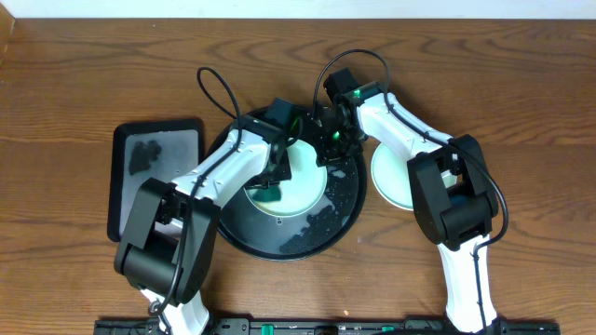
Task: Clean dirty plates on tray and stack at the side
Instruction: 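Scrub the last mint-green plate with the sponge in the left gripper, then return the left gripper with sponge over the black tray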
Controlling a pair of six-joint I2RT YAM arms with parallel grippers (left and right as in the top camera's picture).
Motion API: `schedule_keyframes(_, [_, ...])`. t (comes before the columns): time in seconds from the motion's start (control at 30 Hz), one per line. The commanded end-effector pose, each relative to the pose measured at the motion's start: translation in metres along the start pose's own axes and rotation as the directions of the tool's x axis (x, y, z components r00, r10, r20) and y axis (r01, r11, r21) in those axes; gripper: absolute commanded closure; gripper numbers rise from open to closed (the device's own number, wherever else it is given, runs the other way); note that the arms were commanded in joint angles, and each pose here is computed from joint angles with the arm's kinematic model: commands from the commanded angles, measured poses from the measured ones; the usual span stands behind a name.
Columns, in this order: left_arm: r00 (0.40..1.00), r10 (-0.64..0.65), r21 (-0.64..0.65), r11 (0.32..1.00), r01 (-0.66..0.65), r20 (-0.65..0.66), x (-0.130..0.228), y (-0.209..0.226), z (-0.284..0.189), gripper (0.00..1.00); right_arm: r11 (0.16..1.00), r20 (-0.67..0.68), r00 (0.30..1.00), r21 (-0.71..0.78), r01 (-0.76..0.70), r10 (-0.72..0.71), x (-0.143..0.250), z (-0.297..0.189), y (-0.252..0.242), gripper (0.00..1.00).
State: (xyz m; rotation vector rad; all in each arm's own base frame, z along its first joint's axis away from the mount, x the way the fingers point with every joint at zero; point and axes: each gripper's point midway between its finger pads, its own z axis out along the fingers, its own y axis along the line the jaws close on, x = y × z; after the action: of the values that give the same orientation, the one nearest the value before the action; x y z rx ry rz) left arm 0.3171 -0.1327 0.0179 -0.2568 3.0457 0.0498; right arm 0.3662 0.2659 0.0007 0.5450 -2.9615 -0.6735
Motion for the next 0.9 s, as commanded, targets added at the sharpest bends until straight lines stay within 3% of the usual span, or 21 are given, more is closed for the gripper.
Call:
schedule_keyframes(0.0, [0.949, 0.278, 0.392, 0.898, -0.201, -0.149, 0.041, -0.059, -0.012, 0.93, 0.997, -0.072, 0.997, 0.074, -0.030, 0.036, 0.015, 0.031, -0.024, 0.99])
schedule_keyframes(0.1, [0.942, 0.320, 0.430, 0.868, -0.249, -0.102, 0.036, -0.067, -0.013, 0.93, 0.997, -0.072, 0.997, 0.074, -0.031, 0.036, 0.015, 0.031, -0.024, 0.99])
schedule_keyframes(0.27, [0.965, 0.262, 0.271, 0.927, -0.260, 0.030, -0.001, -0.051, -0.003, 0.92, 0.997, -0.073, 0.997, 0.074, -0.031, 0.036, 0.015, 0.031, -0.024, 0.99])
schedule_keyframes(0.4, [0.978, 0.143, 0.084, 0.984, -0.157, 0.155, -0.037, -0.026, 0.000, 0.92, 0.997, -0.073, 0.997, 0.074, -0.031, 0.036, 0.015, 0.031, -0.024, 0.99])
schedule_keyframes(0.57, [0.962, 0.022, -0.065, 0.998, -0.004, 0.270, -0.062, 0.005, -0.004, 0.92, 0.997, -0.073, 0.997, 0.074, -0.031, 0.036, 0.015, 0.031, -0.024, 0.99])
schedule_keyframes(0.87, [0.982, -0.024, -0.076, 0.996, 0.039, 0.187, -0.059, 0.024, -0.022, 0.93, 0.997, -0.073, 0.997, 0.075, -0.031, 0.036, 0.015, 0.031, -0.024, 0.99])
